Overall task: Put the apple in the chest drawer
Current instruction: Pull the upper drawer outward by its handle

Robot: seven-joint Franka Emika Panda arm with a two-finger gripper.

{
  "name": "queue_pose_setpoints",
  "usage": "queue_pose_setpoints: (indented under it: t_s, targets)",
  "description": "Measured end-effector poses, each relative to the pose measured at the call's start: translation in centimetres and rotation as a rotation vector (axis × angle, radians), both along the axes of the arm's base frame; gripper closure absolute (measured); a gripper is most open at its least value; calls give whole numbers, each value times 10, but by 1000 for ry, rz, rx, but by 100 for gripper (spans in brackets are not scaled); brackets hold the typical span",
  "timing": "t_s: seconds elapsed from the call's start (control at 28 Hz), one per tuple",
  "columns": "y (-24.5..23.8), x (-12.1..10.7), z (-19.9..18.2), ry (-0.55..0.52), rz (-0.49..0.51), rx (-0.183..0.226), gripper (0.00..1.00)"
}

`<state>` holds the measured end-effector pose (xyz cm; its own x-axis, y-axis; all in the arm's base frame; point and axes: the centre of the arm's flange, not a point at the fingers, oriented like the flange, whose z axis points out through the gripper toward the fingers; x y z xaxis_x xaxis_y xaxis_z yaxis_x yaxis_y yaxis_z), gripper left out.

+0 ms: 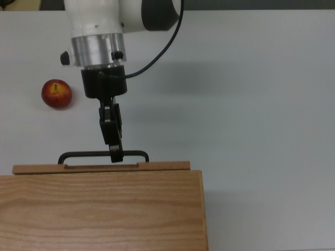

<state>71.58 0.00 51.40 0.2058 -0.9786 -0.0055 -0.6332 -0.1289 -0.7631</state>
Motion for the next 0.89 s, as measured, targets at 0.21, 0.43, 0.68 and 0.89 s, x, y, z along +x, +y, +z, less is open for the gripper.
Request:
queue_pose_setpoints:
  t_s: [0.21,0.43,0.68,0.89]
  targets:
    - [-4,-24,18,160,47,-7,83]
    - [-1,-46,30,301,95,-8,83]
    - [6,-72,40,435,145,-8,83]
    - [5,-92,45,531,174,-17,83]
